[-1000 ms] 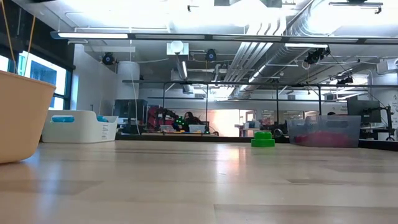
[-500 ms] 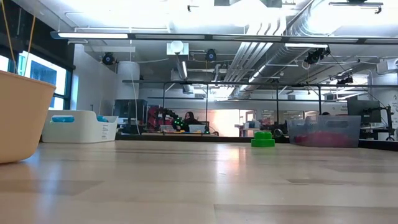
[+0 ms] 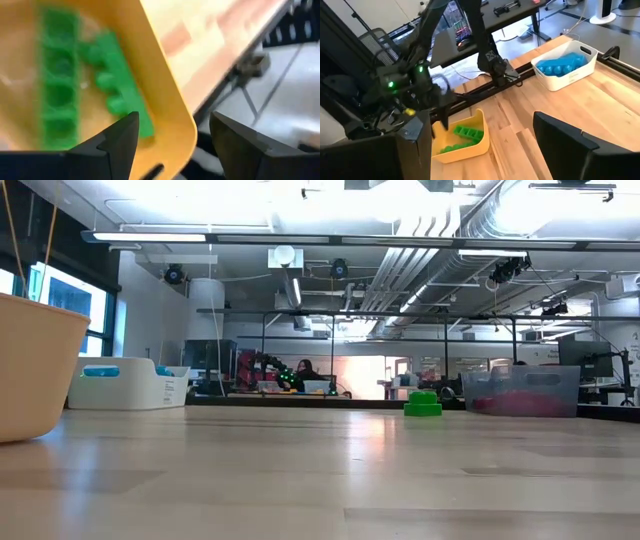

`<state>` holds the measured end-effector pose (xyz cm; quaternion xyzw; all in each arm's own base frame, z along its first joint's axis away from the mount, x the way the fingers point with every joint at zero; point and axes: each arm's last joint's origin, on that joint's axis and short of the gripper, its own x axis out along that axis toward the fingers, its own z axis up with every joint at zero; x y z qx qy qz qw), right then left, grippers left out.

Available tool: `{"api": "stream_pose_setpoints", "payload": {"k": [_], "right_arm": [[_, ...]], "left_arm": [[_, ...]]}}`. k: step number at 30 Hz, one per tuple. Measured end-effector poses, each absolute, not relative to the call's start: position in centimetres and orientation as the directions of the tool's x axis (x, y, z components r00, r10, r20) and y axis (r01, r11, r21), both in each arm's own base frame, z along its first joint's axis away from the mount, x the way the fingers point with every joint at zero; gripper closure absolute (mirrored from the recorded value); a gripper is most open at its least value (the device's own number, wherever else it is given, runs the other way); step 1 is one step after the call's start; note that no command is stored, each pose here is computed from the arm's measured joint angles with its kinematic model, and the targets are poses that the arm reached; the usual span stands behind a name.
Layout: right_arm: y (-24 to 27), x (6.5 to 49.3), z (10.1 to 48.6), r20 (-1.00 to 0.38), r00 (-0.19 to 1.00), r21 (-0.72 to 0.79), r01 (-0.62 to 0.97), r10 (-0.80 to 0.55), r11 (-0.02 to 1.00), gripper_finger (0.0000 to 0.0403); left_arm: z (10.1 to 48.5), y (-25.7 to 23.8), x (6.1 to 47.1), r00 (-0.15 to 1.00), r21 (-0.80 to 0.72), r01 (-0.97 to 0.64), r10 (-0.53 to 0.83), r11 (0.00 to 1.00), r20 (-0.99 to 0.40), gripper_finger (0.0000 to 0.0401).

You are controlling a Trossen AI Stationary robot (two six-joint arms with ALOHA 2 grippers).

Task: Sort blocks
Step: Put the green game piece into the yellow bin

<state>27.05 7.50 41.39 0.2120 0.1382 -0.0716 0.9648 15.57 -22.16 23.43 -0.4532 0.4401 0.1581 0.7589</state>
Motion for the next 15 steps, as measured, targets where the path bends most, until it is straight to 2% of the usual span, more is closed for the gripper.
{"api": "stream_pose_setpoints", "payload": {"k": [4,6,9,12,15], "right_arm": [[7.5,27.0,41.4,-0.301,0.95,0.414,0.206,-0.08,0.887,0.0153],[7.4,26.9,41.1,-0.328,0.94,0.449,0.244,-0.095,0.86,0.0153],[7.0,26.6,40.0,-0.422,0.89,0.488,0.384,-0.173,0.784,0.0153],[6.4,26.6,37.9,-0.57,0.787,0.479,0.551,-0.235,0.684,0.0153],[5.7,27.2,35.3,-0.695,0.665,0.453,0.701,-0.274,0.551,0.0153]], "left_arm": [[25.8,-19.4,14.5,0.655,-0.575,-0.63,-0.04,0.521,-0.754,0.0174],[27.3,-18.1,14.3,0.746,-0.622,-0.579,0.034,0.528,-0.665,0.0174],[29.3,-16.0,14.4,0.848,-0.637,-0.499,0.181,0.587,-0.498,0.0174],[30.5,-13.8,14.8,0.859,-0.565,-0.502,0.302,0.655,-0.414,0.0174],[31.0,-11.7,15.6,0.833,-0.462,-0.535,0.349,0.707,-0.43,0.0174]]}}
